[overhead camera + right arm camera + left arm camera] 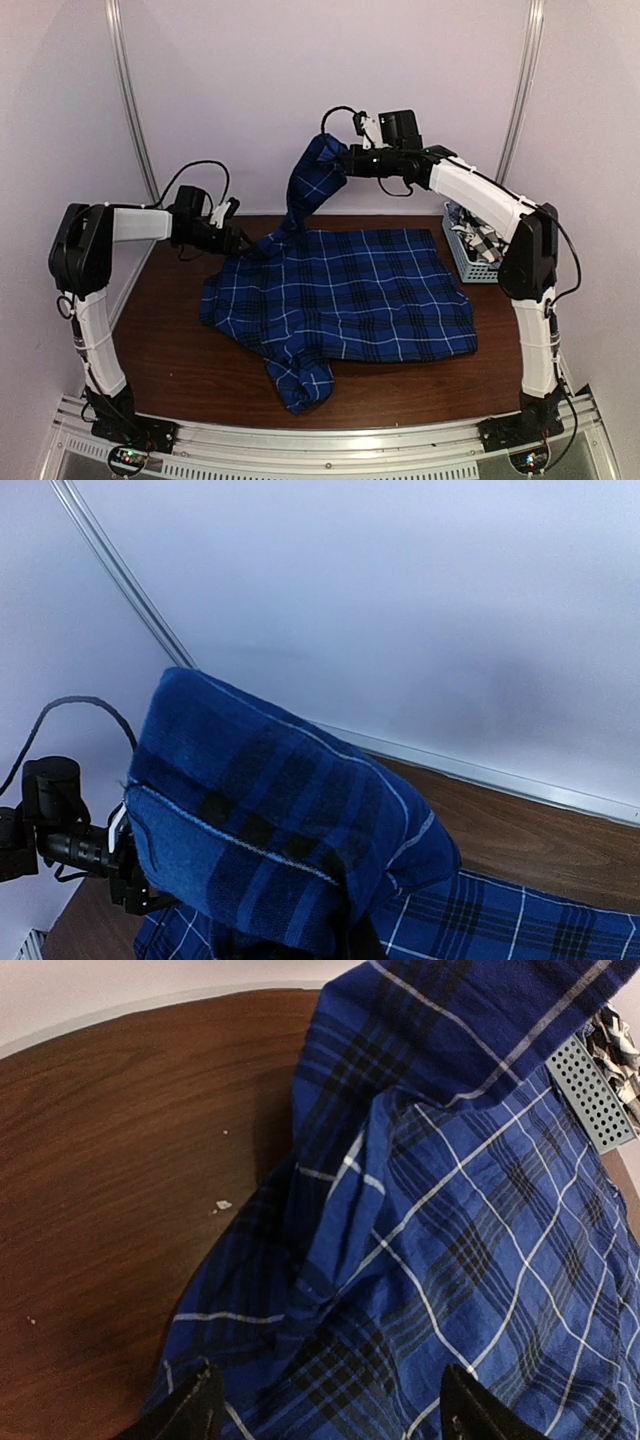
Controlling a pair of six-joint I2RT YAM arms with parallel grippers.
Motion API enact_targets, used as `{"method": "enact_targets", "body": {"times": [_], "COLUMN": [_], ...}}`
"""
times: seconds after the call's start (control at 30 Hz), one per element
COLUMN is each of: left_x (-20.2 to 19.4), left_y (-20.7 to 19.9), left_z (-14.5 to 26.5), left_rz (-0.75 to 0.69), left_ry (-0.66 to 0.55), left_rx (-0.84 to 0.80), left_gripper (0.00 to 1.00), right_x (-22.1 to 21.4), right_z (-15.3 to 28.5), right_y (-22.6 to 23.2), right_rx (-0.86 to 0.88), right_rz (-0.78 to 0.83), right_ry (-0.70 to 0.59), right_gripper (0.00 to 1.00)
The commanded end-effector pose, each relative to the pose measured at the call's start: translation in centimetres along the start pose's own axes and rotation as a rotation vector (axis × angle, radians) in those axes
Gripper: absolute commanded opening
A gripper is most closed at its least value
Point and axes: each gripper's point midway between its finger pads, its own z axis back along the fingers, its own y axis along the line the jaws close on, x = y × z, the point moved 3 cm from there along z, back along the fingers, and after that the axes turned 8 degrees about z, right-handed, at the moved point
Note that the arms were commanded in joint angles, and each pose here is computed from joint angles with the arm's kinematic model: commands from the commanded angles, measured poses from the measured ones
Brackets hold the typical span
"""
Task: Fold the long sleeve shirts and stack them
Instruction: Adjust the sleeve at the center of the board.
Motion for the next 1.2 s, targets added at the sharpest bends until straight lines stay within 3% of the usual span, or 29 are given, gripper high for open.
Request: {"method": "enact_targets", "body": {"times": [0.0, 0.23, 0.8, 1.17], "left_x": [1.4, 1.9, 3.8, 4.3], "left_y": [-1.1, 0.3, 3.4, 5.7], "left_z": [-1.7, -4.1, -3.8, -3.9], "left_rz": [-0.145, -0.168, -0.051, 0.049], "left_ry": [-0.033, -0.01, -0.093, -0.18], "left_rx": [-0.012, 0.039, 0.097, 0.213], "left_gripper": [0.75, 0.7, 0.0, 0.0], "right_x": [1.1, 1.2, 0.2, 1.6], "right_z": [0.4, 0.9, 1.0, 2.0], "right_y": [0.6, 0.6, 0.0, -0.7], "right_rx": [0.03, 0.032, 0.006, 0.004], "right_rz": [-0.011, -0.008, 0.008, 0.021], "right_ry": [-0.02, -0.014, 0.022, -0.015], "right_gripper": [0.0, 0.0, 0.0, 0.0]}}
